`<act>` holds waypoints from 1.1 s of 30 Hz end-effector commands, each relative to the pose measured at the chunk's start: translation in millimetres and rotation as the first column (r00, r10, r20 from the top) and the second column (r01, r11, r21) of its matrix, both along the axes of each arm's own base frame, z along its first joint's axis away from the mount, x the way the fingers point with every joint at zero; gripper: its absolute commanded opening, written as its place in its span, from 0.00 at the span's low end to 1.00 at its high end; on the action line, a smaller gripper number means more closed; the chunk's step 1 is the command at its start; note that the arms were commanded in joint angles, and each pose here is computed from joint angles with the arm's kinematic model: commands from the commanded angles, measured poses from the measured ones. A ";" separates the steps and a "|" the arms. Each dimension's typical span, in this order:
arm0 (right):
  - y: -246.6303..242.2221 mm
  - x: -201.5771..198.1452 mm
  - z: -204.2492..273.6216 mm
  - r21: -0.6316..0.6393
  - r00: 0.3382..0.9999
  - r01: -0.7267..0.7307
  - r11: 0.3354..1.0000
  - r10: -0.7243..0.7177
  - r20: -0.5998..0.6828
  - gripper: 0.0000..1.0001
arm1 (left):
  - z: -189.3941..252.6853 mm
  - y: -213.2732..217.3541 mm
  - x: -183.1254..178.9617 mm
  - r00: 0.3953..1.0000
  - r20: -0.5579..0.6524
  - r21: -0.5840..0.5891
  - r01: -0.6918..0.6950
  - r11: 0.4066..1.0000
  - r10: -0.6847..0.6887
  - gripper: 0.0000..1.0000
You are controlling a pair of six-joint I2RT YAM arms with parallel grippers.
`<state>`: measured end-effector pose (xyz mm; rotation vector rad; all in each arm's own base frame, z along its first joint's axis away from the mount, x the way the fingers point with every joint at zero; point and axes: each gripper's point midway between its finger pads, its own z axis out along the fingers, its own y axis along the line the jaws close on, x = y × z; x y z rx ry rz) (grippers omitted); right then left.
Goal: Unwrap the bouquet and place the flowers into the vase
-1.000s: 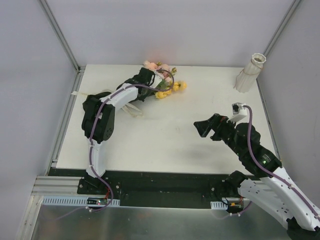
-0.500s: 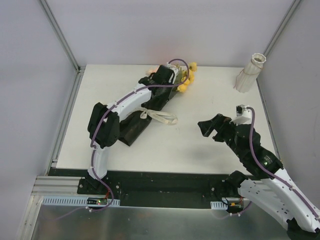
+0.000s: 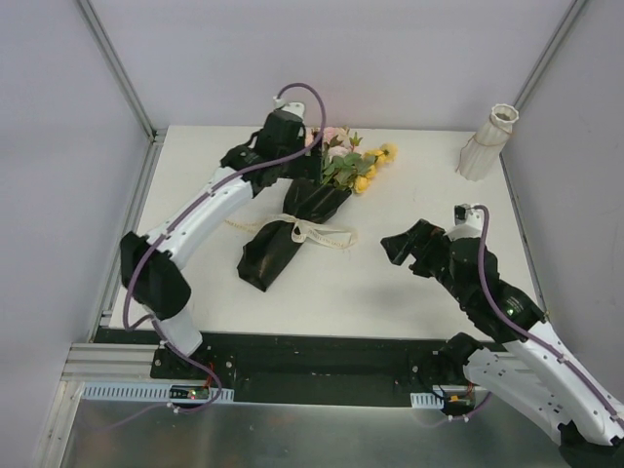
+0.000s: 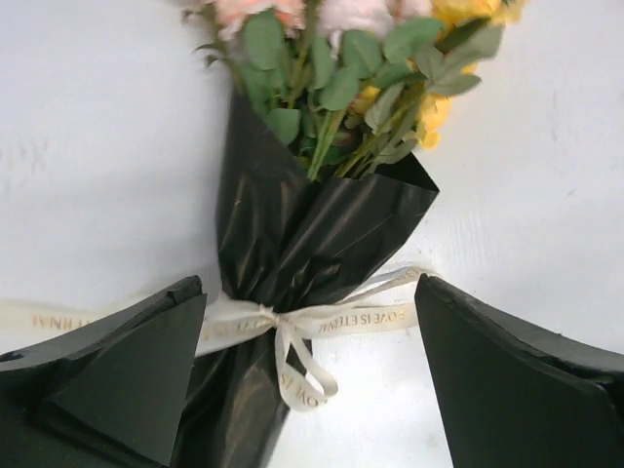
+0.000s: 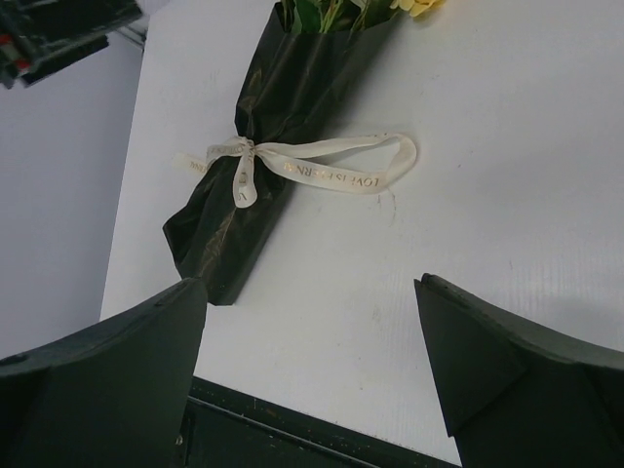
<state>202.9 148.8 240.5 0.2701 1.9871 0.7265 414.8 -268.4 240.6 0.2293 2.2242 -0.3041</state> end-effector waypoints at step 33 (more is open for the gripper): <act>24.5 -1.3 -6.3 0.102 0.993 -0.030 0.994 0.041 -0.108 0.93 | -178.5 124.2 -11.3 0.407 -0.717 -0.224 -0.903 0.366 0.566 0.69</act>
